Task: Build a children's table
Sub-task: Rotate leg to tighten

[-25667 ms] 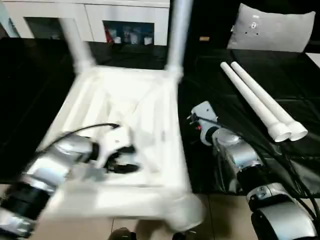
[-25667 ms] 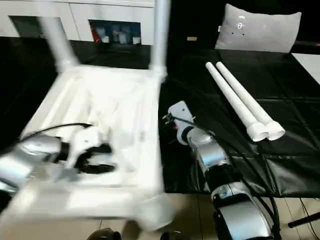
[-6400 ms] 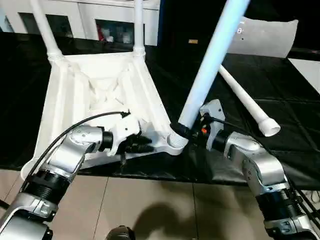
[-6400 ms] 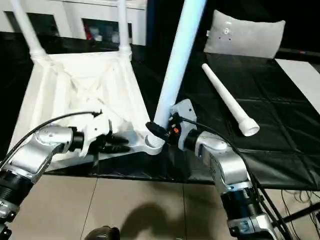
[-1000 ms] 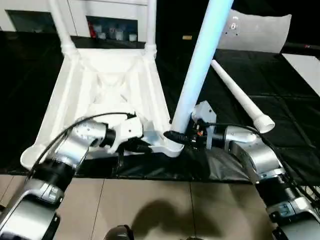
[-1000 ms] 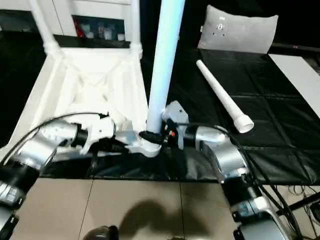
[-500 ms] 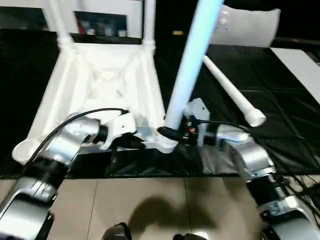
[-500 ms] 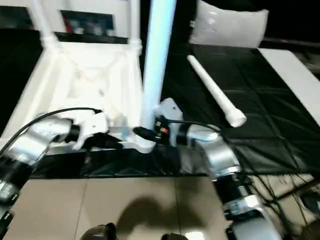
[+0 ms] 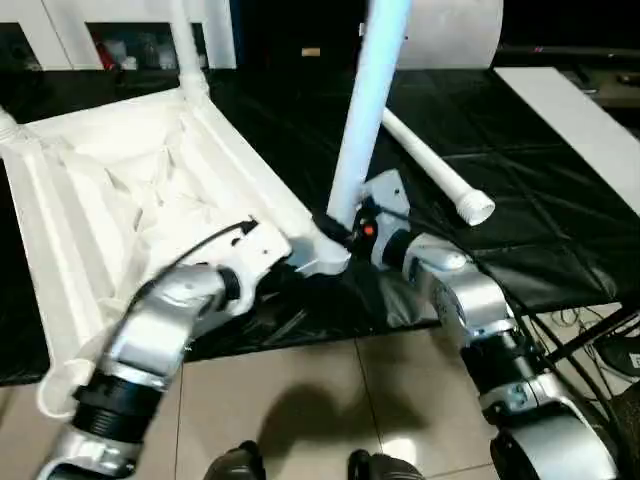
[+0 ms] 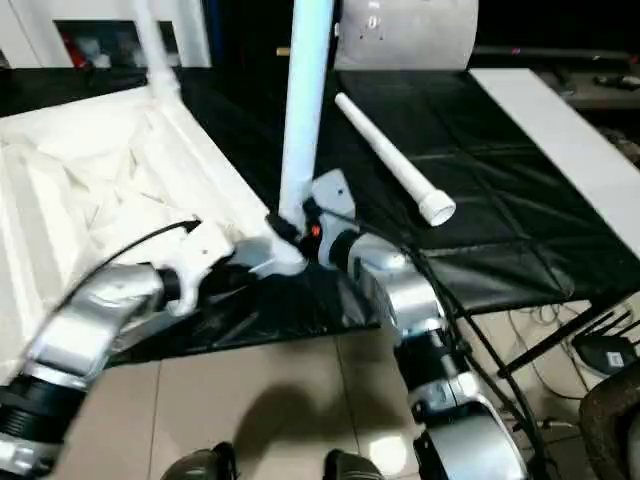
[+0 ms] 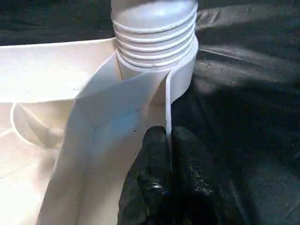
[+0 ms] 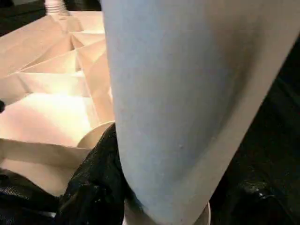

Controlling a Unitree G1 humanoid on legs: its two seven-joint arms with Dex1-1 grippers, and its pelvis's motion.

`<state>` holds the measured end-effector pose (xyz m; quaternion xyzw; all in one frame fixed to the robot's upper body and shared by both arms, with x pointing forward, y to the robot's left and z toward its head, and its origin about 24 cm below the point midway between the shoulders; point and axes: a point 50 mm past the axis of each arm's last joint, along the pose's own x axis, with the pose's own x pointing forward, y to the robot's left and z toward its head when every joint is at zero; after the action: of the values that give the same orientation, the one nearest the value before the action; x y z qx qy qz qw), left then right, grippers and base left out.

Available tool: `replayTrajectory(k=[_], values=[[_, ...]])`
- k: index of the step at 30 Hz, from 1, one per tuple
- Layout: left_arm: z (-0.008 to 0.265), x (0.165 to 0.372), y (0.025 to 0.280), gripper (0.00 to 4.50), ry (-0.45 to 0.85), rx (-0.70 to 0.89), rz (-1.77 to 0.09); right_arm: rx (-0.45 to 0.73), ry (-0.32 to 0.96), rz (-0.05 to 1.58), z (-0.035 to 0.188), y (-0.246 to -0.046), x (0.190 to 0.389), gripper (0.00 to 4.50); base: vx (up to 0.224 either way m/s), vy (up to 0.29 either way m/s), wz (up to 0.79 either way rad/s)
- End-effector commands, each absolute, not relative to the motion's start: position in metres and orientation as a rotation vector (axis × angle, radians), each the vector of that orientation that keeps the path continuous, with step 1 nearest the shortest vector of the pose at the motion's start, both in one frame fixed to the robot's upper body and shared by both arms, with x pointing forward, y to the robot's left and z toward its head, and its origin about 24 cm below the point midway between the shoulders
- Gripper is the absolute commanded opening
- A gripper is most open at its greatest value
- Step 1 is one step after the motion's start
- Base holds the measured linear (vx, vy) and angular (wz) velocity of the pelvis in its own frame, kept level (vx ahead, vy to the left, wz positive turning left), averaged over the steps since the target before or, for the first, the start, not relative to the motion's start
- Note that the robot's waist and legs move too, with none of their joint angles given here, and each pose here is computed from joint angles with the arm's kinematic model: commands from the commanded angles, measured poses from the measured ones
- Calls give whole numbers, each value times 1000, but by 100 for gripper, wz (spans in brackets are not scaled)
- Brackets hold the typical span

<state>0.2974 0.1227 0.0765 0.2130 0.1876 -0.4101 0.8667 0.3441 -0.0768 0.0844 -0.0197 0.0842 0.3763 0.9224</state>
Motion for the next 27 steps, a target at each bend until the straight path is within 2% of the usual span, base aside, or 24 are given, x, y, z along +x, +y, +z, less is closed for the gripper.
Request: replayTrajectory(k=[1, 9, 16, 17, 18, 20, 23, 24, 27], values=[[88, 294, 103, 0, 330, 492, -925, -82, 514, 666, 16, -97, 326, 189, 0, 0, 0], [86, 297, 120, 0, 404, 569, -834, -84, 510, 691, 15, -94, 327, 189, 0, 0, 0], [93, 302, 123, 0, 372, 552, -810, -80, 494, 701, 17, -93, 330, 189, 0, 0, 0], [94, 302, 123, 0, 371, 552, -810, -79, 493, 701, 18, -92, 331, 224, 0, 0, 0], [94, 303, 123, 0, 372, 551, -810, -77, 491, 701, 18, -92, 331, 224, 0, 0, 0], [95, 304, 126, 0, 374, 550, -810, -67, 484, 704, 20, -92, 333, 262, 0, 0, 0], [96, 305, 128, 0, 375, 550, -807, -65, 476, 702, 21, -93, 334, 279, 0, 0, 0], [96, 306, 130, 0, 374, 555, -802, -65, 463, 702, 22, -95, 335, 304, 0, 0, 0], [96, 308, 132, 0, 373, 565, -797, -61, 440, 710, 24, -97, 334, 320, 0, 0, 0]])
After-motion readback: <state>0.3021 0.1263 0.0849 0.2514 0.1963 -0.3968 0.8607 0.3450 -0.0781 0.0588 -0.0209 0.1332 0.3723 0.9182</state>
